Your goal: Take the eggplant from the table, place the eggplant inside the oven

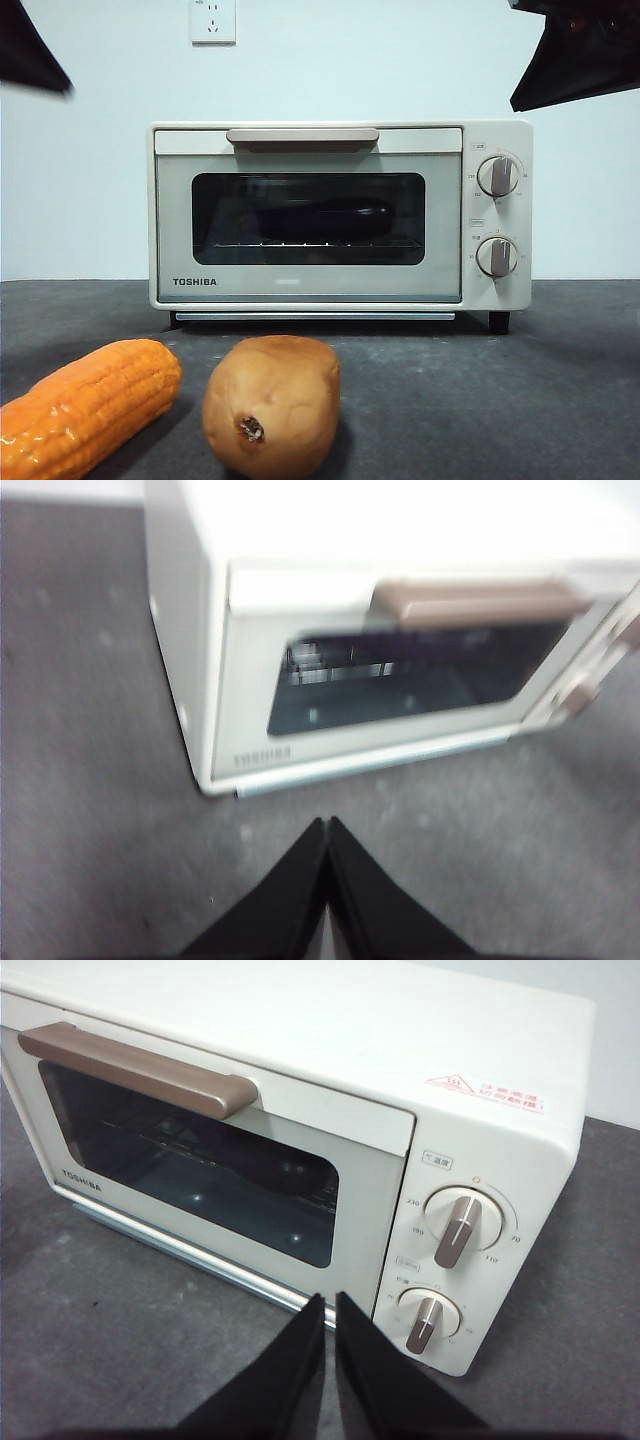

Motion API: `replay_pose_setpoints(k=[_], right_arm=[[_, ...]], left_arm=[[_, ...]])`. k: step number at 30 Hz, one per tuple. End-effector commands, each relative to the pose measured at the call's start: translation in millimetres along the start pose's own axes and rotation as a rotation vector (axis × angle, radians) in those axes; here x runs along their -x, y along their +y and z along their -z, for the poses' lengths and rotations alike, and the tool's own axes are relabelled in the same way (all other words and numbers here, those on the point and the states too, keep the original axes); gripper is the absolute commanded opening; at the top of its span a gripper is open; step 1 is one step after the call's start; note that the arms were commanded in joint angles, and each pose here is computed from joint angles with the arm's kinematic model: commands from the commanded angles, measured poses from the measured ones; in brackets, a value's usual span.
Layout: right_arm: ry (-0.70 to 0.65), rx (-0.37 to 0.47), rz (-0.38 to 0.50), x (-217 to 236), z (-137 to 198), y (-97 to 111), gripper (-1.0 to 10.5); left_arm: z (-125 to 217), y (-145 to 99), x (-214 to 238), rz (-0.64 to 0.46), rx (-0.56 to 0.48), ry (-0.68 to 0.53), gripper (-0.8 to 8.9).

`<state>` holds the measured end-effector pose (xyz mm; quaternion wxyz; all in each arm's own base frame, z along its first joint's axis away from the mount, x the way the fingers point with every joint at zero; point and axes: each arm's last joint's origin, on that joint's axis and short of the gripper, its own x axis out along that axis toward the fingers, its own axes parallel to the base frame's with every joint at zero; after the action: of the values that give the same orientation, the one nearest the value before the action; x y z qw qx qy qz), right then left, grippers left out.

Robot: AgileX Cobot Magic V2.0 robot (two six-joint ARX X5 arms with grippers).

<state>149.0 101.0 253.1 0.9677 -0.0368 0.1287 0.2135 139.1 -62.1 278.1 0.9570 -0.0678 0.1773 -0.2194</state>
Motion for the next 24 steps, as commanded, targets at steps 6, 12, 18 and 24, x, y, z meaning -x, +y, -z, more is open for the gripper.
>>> replay_pose_setpoints(k=[6,12,18,24], right_arm=[[-0.011,-0.017,-0.001,-0.5,-2.8,1.2,0.1],[-0.012,-0.017,-0.002,-0.5,-2.8,1.2,0.1],[-0.011,-0.017,-0.002,-0.5,-2.8,1.2,0.1],[-0.011,-0.017,-0.002,-0.5,-2.8,1.2,0.1]], left_arm=[[3.3,10.0,70.5,-0.145,-0.207,-0.329,0.04],[46.1,29.8,68.8,-0.313,-0.195,-0.348,0.04],[92.0,48.7,48.3,-0.386,-0.163,-0.272,0.04],[119.5,61.0,32.6,-0.417,-0.140,-0.186,0.04]])
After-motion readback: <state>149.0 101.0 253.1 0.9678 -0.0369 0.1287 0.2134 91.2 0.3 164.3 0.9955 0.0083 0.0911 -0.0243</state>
